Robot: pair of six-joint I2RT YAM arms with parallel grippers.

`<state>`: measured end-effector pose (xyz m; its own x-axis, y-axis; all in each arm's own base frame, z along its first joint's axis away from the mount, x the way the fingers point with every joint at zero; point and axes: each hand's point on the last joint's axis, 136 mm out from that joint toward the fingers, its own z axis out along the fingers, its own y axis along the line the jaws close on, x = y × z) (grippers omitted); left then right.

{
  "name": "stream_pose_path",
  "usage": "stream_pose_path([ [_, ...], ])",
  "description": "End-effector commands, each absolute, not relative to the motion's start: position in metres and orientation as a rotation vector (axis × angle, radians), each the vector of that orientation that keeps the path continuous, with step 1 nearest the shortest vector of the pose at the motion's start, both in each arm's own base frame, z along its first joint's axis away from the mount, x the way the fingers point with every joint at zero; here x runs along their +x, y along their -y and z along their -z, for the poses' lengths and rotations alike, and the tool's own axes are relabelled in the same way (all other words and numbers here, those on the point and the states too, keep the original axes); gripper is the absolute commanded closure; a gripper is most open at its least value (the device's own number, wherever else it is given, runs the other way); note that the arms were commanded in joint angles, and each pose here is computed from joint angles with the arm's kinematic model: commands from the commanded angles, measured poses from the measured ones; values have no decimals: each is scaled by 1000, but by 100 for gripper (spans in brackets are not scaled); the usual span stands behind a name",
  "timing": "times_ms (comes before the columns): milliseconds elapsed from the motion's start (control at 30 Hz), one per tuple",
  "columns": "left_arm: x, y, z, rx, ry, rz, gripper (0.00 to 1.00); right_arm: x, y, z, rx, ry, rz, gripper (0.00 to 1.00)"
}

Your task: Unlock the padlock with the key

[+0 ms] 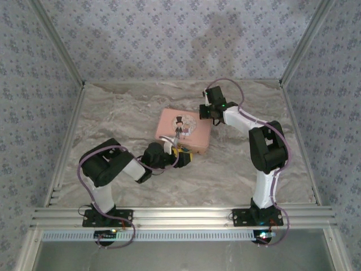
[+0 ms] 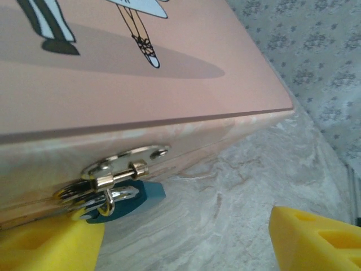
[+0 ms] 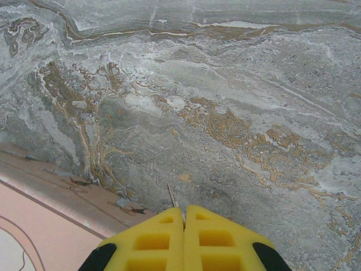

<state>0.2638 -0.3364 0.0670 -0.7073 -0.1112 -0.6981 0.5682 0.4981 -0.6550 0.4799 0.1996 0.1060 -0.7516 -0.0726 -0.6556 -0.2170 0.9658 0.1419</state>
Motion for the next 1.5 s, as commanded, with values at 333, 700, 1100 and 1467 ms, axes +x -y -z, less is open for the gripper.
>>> stream_pose_path([
  [333, 264, 327, -103, 369, -1885, 1247, 21, 457, -204, -91, -242, -2500, -290, 100],
  [700, 275, 318, -67, 297, -2020, 944, 17, 457, -207, -91, -248, -2497, -292, 100],
  [1100, 260, 357, -81, 478, -1962, 1143, 24, 456, -207, -93, -248, -2489, -295, 100],
  [1467, 258, 357, -93, 443, -1916, 1303, 31, 455, -206, -93, -240, -2487, -298, 100],
])
